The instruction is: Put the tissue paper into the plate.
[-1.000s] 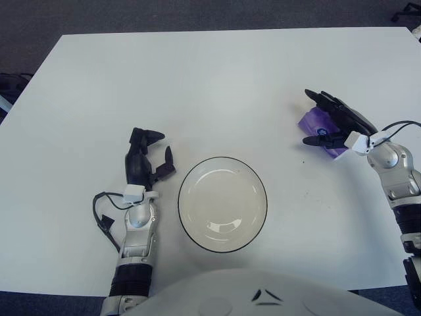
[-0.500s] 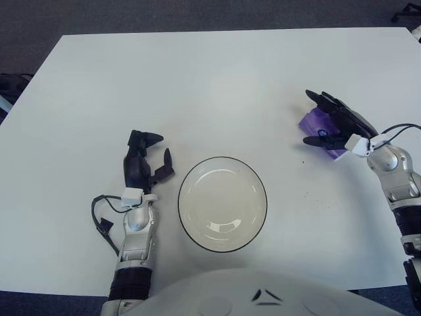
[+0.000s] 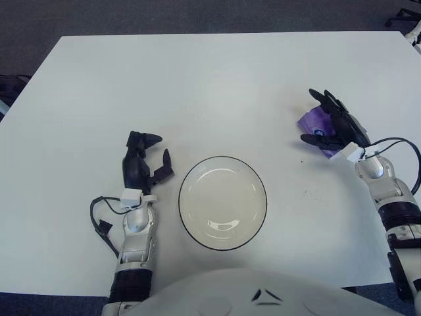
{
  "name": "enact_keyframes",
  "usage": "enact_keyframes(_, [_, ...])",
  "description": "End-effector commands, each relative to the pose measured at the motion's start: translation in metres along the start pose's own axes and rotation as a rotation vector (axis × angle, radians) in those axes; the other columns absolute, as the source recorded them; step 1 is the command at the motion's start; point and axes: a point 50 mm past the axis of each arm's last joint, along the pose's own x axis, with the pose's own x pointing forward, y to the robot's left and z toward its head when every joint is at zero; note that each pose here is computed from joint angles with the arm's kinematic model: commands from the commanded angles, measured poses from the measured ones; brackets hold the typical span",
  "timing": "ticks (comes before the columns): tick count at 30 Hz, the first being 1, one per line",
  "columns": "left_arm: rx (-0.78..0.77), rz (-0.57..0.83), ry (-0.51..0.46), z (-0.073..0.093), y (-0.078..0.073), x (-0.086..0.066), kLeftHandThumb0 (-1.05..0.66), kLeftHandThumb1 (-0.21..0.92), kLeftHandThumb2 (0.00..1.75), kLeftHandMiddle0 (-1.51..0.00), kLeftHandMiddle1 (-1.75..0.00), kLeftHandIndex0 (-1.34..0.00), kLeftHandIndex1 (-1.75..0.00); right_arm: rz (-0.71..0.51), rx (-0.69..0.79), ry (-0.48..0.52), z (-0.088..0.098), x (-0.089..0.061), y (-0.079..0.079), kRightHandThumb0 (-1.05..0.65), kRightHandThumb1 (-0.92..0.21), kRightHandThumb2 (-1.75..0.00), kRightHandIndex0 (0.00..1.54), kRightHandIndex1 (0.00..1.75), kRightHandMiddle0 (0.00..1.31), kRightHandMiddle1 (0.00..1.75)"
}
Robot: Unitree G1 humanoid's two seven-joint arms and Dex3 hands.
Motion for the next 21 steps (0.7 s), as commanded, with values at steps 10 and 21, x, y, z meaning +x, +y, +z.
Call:
enact_keyframes(10, [0.085,0.024,0.273,-0.048,0.019,-0.046,-0.01,0.38,1.15,-0.64,-1.45,-0.43,-1.75,0.331,0.085,0.358,-0.048,-0.064,0.091,-0.96,-0.63,-0.71,0.0,0.0,0.0,0.62])
enact_keyframes(21, [0.07,0.019,0.255,-0.046,0.018,-0.047,-0.01,0.4,1.14,-0.64,-1.46,-0.41,-1.75,0.332,0.066,0.43,-0.057,-0.066,0.099,-0.94,-0.52,-0.85,0.0,0.0,0.0,0.8])
